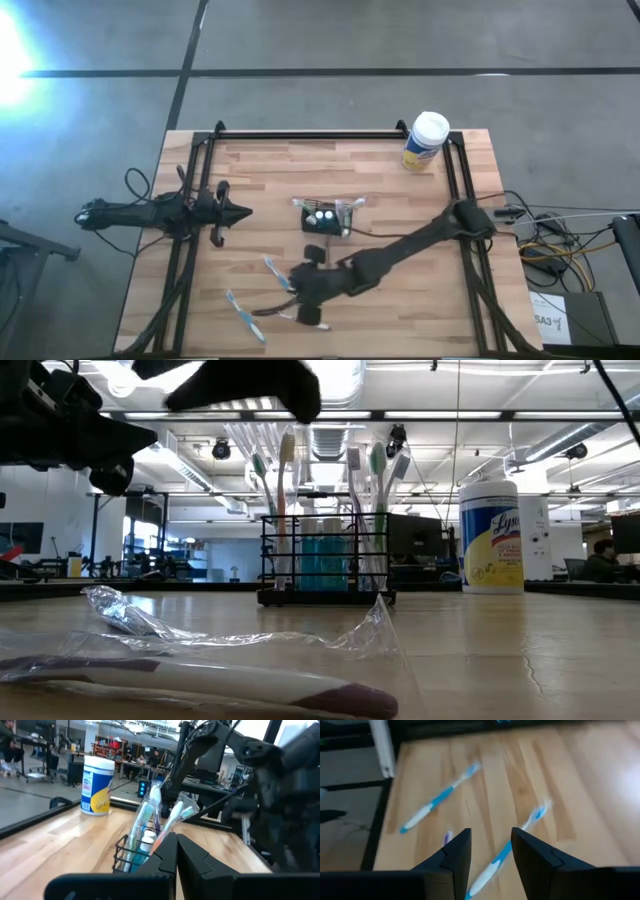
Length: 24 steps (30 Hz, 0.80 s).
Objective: Pick & Place toothbrushing station
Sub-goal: Put the top blue toothbrush into the black mesh organizer
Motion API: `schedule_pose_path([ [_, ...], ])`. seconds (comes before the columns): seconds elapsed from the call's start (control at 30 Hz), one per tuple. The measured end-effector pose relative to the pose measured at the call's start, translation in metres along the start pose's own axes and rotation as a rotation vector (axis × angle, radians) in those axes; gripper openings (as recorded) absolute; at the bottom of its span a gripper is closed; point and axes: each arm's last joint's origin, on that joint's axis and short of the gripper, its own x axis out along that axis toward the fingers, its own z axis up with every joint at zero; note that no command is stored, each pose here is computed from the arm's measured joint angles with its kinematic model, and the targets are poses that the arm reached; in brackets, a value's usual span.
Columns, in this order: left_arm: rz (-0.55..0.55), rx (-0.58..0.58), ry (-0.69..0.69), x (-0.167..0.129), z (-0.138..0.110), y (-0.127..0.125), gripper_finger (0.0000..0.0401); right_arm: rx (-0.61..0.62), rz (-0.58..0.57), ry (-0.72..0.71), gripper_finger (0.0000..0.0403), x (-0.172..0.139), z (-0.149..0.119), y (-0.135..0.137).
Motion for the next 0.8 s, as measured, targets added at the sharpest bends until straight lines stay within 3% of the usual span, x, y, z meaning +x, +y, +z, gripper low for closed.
schedule_pose_path([
  [0.27, 0.000, -0.022, 0.037, 0.000, -0.003, 0.000, 0.0007, 0.169, -0.109, 0.271, 0.0134, 0.058, -0.001, -0.006],
  [0.43, -0.005, -0.023, 0.043, 0.000, -0.003, 0.000, 0.0007, 0.198, -0.108, 0.320, 0.0149, 0.093, -0.008, -0.011],
  [0.6, -0.024, -0.024, 0.055, 0.000, -0.004, 0.000, 0.0007, 0.286, -0.151, 0.376, 0.0158, 0.100, -0.020, -0.024],
  [0.8, -0.043, -0.025, 0.066, 0.000, -0.005, -0.001, 0.0007, 0.294, -0.154, 0.375, 0.0166, 0.103, -0.023, -0.025],
])
